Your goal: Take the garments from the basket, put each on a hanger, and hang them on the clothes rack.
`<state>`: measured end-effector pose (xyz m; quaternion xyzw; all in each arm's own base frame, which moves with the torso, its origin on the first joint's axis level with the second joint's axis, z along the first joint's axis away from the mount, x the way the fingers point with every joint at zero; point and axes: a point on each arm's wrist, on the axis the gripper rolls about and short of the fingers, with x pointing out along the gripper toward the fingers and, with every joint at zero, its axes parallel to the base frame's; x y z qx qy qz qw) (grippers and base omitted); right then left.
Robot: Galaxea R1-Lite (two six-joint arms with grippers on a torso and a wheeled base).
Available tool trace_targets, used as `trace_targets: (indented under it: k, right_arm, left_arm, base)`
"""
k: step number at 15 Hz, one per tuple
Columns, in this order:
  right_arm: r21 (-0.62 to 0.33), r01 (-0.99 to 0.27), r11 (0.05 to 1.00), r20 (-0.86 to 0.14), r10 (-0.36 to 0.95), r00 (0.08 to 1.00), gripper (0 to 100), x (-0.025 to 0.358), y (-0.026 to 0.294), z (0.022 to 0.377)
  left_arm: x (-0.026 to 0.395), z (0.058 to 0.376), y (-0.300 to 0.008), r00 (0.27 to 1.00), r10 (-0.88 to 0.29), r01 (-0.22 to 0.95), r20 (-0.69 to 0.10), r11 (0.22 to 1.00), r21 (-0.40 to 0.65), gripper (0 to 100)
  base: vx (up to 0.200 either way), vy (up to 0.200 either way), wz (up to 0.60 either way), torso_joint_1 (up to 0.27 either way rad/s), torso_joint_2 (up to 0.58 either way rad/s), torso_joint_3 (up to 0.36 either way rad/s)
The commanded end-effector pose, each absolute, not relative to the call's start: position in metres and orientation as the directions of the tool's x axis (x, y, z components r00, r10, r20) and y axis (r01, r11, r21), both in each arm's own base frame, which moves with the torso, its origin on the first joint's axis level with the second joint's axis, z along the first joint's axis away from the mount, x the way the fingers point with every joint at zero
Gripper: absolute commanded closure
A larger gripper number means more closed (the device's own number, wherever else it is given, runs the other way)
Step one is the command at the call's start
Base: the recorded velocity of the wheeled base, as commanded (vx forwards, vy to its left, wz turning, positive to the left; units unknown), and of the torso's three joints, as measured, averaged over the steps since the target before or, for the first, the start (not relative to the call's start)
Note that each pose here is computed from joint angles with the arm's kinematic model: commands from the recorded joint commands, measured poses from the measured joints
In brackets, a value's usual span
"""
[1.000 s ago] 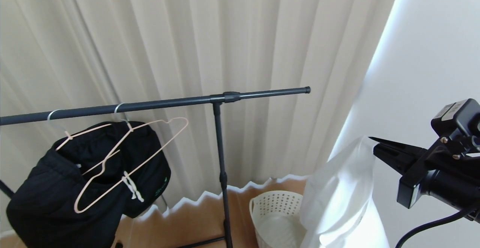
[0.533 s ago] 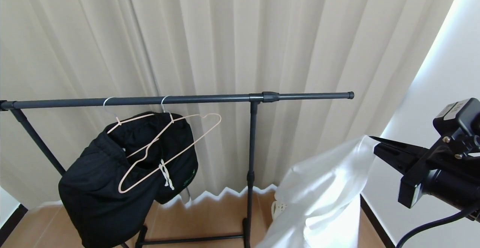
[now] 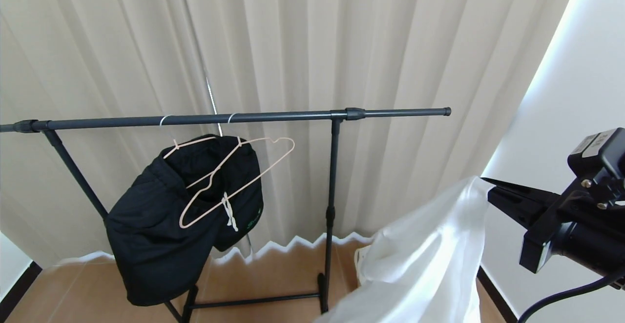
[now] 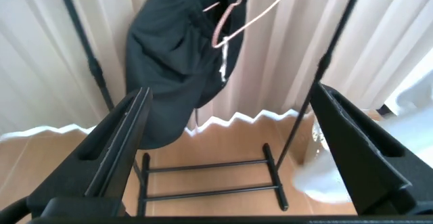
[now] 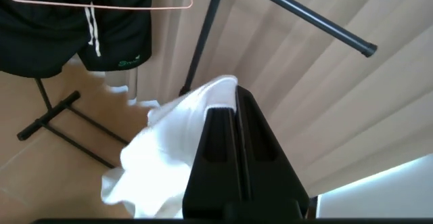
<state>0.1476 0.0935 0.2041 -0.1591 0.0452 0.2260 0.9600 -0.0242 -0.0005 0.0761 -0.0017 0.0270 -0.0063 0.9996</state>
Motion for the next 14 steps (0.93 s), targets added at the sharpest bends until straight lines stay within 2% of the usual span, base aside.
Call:
trace_targets:
  k: [1,9,11,14]
  right_arm:
    - [-0.287,-0.449,0.846,-0.162,0.419,0.894,100,0.148,0.094,0.203]
    - [-0.287,-0.449,0.846,-0.163,0.419,0.893,100,0.148,0.094,0.203]
    - [-0.286,-0.452,0.845,-0.169,0.420,0.892,100,0.148,0.094,0.202]
    - [-0.298,-0.475,0.828,-0.240,0.417,0.877,100,0.155,0.100,0.186]
  left_arm:
    - [-0.024,0.076,0.000,0.998,-0.012,0.012,-0.055,1.000,-0.004,0]
    - [-0.024,0.076,0.000,0.998,-0.012,0.012,-0.055,1.000,-0.004,0]
    - [-0.024,0.076,0.000,0.998,-0.009,0.009,-0.055,1.000,-0.005,0]
    - [-0.024,0.076,0.000,0.998,-0.012,0.013,-0.061,1.000,0.014,0]
  base:
    - [0.000,0.200,0.00,0.017,0.01,-0.002]
    - [0.000,0.200,0.00,0.004,0.00,0.002]
    - [0.000,0.000,0.00,0.000,0.00,0.000]
    - [0.000,0.000,0.00,0.000,0.00,0.000]
